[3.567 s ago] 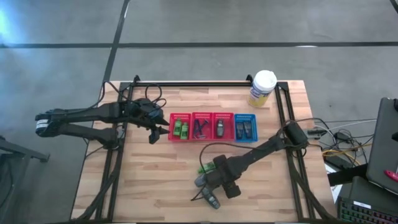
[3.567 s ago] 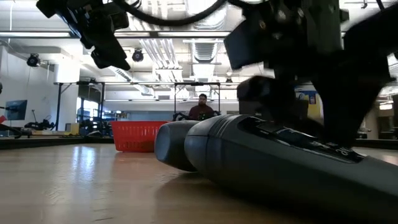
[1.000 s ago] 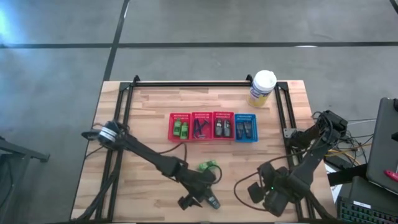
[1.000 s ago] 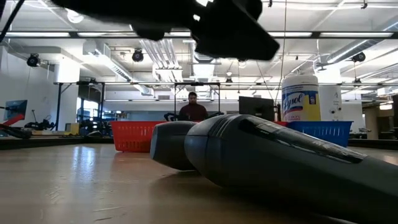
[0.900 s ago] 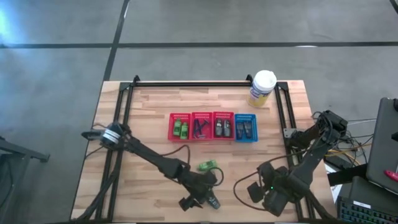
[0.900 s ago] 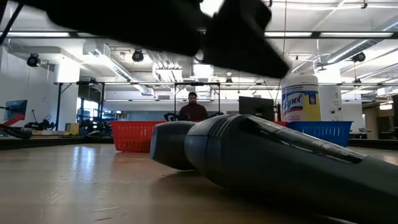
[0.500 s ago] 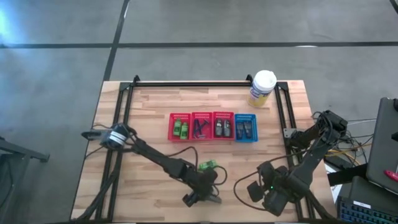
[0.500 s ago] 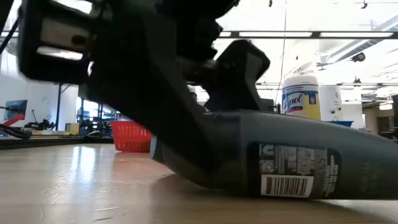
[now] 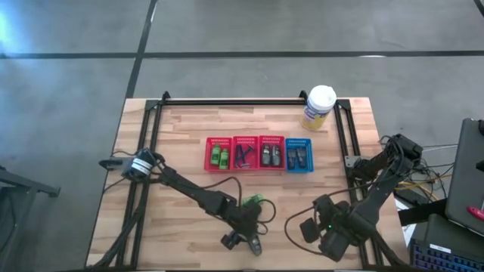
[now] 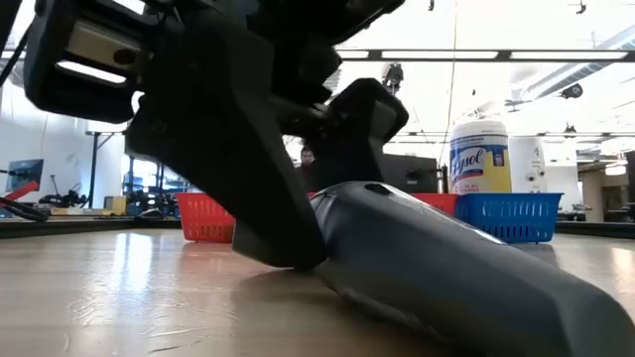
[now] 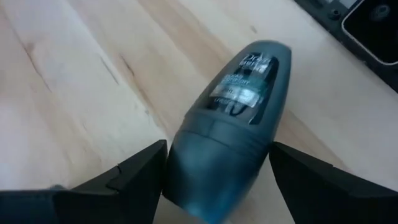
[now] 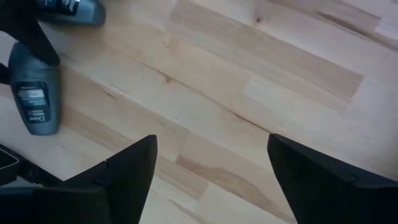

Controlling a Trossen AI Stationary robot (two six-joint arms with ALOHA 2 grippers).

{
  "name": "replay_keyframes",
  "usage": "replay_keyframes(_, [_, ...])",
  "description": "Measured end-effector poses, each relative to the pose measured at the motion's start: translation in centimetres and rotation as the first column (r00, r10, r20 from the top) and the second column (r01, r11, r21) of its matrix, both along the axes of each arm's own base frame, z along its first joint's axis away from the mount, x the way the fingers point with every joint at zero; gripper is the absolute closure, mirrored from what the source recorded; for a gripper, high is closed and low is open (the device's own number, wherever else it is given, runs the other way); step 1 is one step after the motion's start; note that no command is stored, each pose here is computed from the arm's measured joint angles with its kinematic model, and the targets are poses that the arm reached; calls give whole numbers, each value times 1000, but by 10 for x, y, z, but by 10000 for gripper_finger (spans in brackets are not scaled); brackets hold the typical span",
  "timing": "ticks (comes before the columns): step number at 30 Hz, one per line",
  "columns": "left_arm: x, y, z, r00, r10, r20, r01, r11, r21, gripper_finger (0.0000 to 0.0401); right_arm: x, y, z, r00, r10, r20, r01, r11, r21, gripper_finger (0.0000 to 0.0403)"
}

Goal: Pick & Place Travel size toiletries
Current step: Put the gray deodorant into the right red bin

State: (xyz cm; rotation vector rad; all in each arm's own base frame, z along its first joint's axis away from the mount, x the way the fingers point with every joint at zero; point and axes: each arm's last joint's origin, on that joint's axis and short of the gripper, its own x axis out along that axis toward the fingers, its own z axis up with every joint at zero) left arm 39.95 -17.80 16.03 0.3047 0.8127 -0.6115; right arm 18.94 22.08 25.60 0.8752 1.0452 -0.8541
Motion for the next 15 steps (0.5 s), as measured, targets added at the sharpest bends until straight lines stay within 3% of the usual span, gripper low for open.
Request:
replay_keyframes(6, [1,-3,3,992,-114,51,115,993,-21,115,1,-1,-1,1000,-3,-1,3,1000,-1,110])
replay_keyframes(15, [0,-5,2,986,-164,22,165,984,-74,130,1,-1,-1,1000,-4,-1,4,1000,-1,99])
